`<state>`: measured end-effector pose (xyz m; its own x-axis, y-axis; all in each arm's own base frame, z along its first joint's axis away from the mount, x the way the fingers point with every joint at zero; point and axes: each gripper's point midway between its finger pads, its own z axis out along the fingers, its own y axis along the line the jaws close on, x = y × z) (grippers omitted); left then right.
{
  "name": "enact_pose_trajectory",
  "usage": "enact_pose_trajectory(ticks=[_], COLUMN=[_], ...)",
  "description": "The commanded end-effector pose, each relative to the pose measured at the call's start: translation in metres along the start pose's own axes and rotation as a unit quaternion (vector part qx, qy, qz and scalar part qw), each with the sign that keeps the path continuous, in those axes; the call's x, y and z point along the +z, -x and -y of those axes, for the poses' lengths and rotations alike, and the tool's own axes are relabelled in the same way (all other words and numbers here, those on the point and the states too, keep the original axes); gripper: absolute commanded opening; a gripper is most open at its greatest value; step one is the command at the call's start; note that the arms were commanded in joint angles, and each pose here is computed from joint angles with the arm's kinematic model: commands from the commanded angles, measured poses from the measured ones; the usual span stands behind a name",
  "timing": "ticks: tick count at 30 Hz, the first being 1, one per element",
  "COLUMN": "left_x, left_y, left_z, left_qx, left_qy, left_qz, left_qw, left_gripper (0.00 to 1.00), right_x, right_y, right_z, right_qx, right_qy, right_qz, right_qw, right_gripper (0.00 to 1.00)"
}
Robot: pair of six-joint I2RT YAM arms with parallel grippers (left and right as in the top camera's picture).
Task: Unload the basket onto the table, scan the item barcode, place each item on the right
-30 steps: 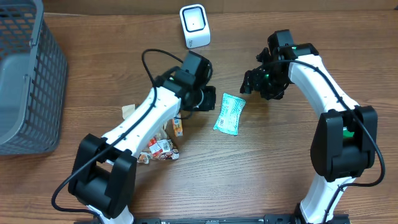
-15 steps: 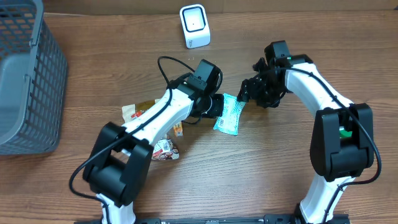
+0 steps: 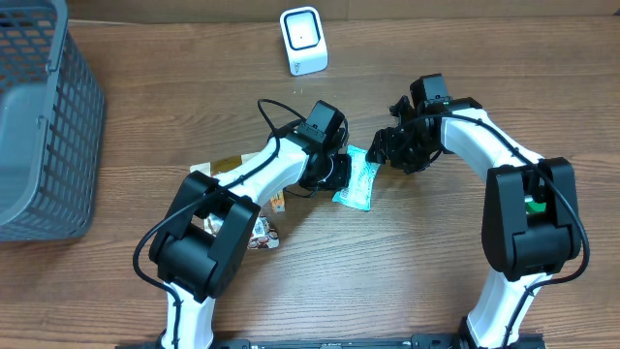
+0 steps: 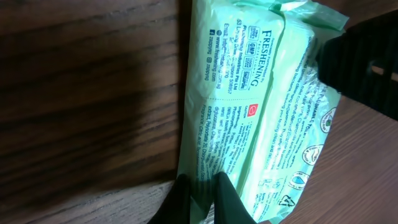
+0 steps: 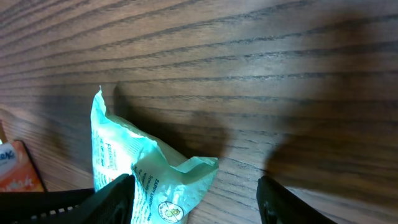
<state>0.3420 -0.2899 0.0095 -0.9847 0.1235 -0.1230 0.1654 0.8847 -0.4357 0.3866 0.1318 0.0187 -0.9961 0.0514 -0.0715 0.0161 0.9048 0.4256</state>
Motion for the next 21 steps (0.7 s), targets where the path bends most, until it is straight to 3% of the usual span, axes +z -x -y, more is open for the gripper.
enact_pose_trajectory(ticks=[1, 6, 21], left_x=[0.018, 0.018, 0.017], left_y=[-0.009, -0.009, -0.008], left_z=[-0.018, -0.026, -0.026], left_qx=[-0.01, -0.011, -0.012], left_qy=[0.029, 0.051, 0.051], left_qz=[-0.019, -0.014, -0.015], left_qw=[0.999, 0.999, 0.999], left_gripper=[0.04, 0.04, 0.04], right_x=[0.003, 0.002, 0.008], right_y=[-0.003, -0.001, -0.009], right_z=[-0.007, -0.019, -0.014], right_qx=[-0.003, 0.01, 0.023], right_qy=[0.019, 0.053, 0.05], right_qz=[-0.006, -0.005, -0.014], right_qw=[1.0, 0.999, 0.998], right_gripper=[0.63, 0.59, 0.54])
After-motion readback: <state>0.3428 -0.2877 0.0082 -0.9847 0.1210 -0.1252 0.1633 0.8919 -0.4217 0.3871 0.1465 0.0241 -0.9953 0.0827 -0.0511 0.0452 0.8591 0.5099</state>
